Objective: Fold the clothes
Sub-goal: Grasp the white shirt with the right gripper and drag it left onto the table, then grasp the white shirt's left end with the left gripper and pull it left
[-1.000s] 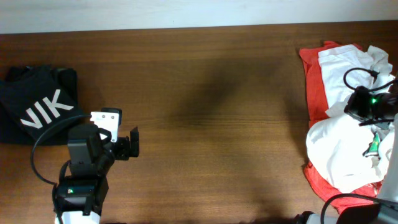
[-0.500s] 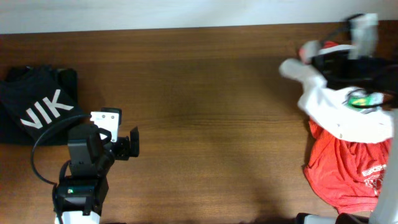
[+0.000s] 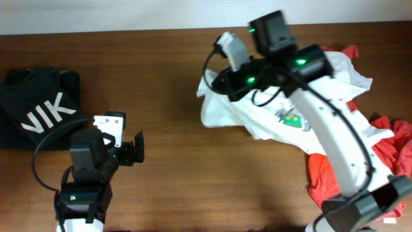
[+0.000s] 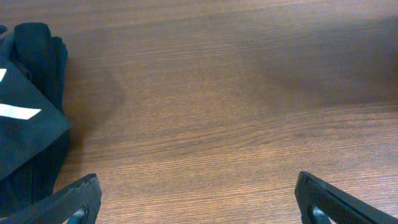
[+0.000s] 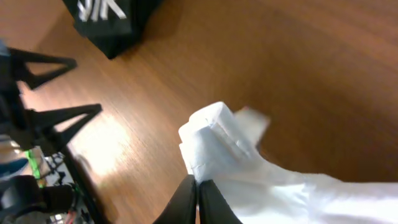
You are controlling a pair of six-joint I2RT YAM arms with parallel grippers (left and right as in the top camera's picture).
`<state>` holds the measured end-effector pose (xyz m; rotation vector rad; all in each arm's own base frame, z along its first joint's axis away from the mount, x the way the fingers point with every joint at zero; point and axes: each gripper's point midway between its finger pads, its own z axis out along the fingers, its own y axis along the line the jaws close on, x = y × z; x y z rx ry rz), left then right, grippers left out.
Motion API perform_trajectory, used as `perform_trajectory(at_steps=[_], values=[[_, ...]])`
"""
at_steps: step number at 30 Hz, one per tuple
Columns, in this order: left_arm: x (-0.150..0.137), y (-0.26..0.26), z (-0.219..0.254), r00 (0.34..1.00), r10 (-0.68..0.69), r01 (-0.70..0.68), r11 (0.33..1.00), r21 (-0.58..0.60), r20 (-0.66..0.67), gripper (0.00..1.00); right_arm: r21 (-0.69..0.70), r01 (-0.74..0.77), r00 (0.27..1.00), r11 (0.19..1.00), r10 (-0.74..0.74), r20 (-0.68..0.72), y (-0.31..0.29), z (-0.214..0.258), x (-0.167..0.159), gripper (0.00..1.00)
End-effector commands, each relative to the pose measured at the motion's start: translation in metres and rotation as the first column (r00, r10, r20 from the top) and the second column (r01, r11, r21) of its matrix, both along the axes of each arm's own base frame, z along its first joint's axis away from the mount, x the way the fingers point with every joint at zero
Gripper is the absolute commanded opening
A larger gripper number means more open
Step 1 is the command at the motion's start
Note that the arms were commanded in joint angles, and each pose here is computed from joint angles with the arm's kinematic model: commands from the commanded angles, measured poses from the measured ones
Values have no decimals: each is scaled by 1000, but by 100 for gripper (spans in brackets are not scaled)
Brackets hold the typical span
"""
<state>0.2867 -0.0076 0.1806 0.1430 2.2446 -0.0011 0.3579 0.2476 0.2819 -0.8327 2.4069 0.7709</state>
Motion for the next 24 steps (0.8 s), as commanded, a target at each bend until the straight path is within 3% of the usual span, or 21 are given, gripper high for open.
perform_trajectory(at_steps=[1, 3, 4, 5, 12, 15, 24], values=[[2, -4, 9, 1000, -9, 9, 1000, -19, 19, 99, -125, 118, 993, 985, -119, 0, -16, -21, 14, 24], [2, -4, 9, 1000, -9, 9, 1000, -19, 19, 99, -184, 205, 979, 961, -205, 20, -36, -25, 25, 55], [2, -4, 9, 1000, -9, 9, 1000, -19, 19, 99, -194, 224, 974, 955, -223, 29, -43, -25, 27, 81], [3, -4, 9, 1000, -9, 10, 1000, -20, 23, 99, -206, 246, 969, 947, -244, 35, -51, -25, 31, 99], [5, -45, 18, 981, -183, 191, 966, -176, 64, 99, -264, 384, 914, 885, -405, -30, -124, -30, 34, 99], [6, -59, 8, 981, -193, 187, 934, -303, 9, 99, -308, 424, 877, 852, -471, -93, -156, -38, 25, 99], [6, -128, -55, 898, -393, 271, 849, -454, -199, 99, -382, 532, 748, 756, -630, -206, -230, -48, 2, 99]])
